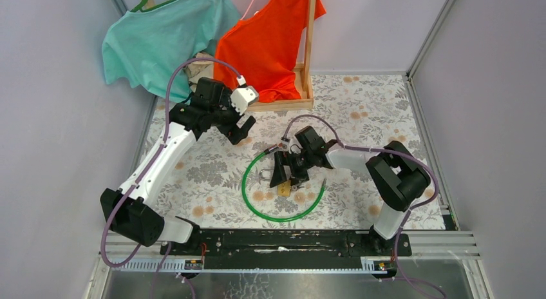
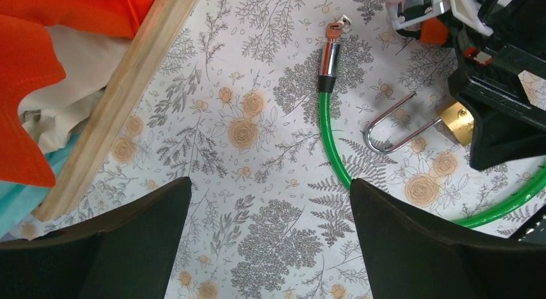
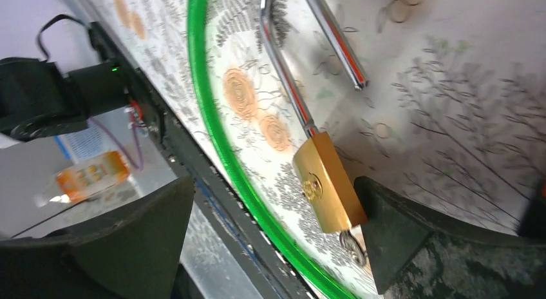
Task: Unlock with the key
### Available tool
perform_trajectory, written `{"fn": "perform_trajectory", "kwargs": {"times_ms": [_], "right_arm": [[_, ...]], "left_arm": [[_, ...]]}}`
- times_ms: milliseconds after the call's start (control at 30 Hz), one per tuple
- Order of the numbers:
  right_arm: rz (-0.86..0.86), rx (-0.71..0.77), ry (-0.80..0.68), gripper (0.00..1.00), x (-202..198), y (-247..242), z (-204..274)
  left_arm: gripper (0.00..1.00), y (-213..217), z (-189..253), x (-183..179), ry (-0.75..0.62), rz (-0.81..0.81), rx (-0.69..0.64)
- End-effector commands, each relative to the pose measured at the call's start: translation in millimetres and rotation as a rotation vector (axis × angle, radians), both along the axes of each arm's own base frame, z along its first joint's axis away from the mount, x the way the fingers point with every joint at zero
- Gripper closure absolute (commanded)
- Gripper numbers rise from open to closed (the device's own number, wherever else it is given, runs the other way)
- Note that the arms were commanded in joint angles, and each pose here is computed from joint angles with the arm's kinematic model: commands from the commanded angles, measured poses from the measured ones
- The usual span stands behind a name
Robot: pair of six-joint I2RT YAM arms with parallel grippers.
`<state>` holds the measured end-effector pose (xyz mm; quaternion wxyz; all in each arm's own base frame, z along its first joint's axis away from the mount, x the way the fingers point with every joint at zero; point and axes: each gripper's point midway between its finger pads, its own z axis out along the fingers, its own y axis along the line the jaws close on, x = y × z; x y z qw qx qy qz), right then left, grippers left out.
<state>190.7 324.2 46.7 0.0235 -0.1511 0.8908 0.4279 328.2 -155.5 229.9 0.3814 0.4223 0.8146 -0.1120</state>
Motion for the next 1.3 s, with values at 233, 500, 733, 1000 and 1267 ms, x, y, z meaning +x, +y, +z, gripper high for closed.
{"fn": "perform_trajectory", "kwargs": {"times_ms": [233, 500, 733, 1000, 1267], "right_arm": [[-0.101, -0.279, -0.349, 0.01, 45, -48, 63], [-0.405, -0.520, -0.522, 0.01, 89, -111, 83], [-0.611, -0.642, -0.422, 0.09, 93, -171, 53], [-0.786, -0.697, -0.368, 0.29, 119, -202, 15], [-0.740, -0.770, -0.383, 0.37, 142, -200, -5]], "left_arm": [[0.00, 13, 23, -1, -0.046, 0.095, -0.019], [0.00, 17, 14, 2, -0.027, 0.116, -0.042], [0.00, 20, -13, 3, 0.125, 0.109, -0.083], [0.00, 5, -32, -10, 0.222, 0.007, -0.114], [0.00, 2, -42, -16, 0.268, -0.027, -0.116]]}}
